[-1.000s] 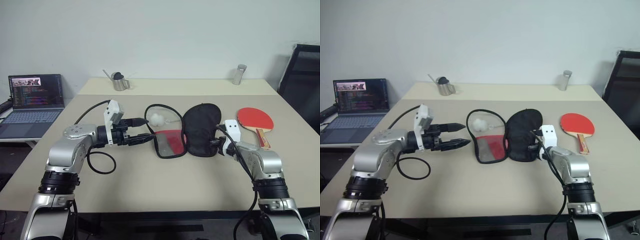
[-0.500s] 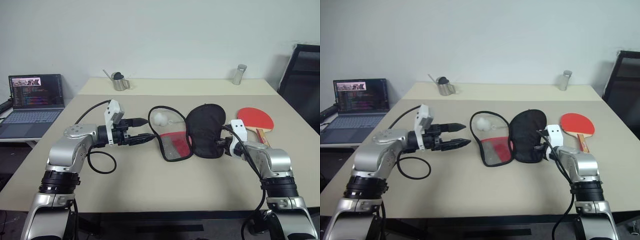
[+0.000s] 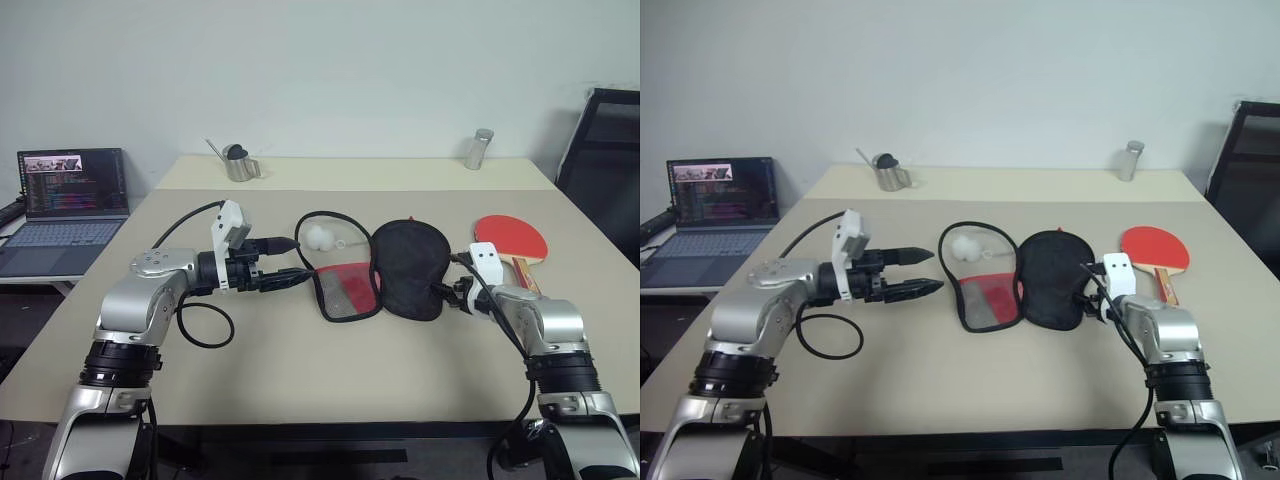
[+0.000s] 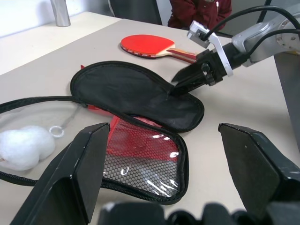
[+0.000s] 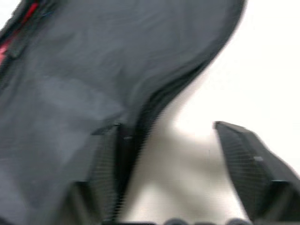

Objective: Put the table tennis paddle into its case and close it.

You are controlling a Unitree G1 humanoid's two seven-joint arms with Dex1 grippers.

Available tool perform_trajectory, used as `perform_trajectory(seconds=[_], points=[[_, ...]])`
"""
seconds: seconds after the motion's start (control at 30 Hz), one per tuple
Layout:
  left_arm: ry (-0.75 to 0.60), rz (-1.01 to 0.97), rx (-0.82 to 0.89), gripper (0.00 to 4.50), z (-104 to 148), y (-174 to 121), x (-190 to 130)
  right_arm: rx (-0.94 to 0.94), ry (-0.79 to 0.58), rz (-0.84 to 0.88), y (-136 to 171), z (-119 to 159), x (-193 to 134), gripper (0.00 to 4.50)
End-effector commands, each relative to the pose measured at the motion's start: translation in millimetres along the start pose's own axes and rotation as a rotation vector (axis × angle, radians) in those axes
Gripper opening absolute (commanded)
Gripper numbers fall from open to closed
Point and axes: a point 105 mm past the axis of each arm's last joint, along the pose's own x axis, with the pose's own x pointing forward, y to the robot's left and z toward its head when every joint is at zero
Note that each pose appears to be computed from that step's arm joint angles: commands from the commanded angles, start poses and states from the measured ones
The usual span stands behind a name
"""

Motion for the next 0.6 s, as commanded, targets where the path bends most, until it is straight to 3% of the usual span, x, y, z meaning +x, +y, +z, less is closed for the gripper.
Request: perform_trajectory(seconds=[0.03, 0.13, 0.23, 0.37, 0.6], points=[[-0.03, -0.013, 0.056, 4.08, 13, -2, 2, 0.018, -0.151, 0.066, 2, 35, -17, 4.46], [-0.035, -0.013, 0.056, 4.08, 14, -3, 2, 0.044, -0.243, 0.107, 1, 55, -33, 4.46], [-0.048, -0.019, 0.055, 4.08, 16, -4, 3, 0.034, -0.273, -0.009, -30, 59, -43, 4.46], [-0.072, -0.022, 0.058, 4.08, 25, -3, 7, -0.008, -0.255, -0.266, -85, 60, -53, 4.46], [-0.088, -0.051, 0.083, 4.08, 34, -5, 19, 0.058, -0.191, -0.437, -134, 51, -51, 4.46]])
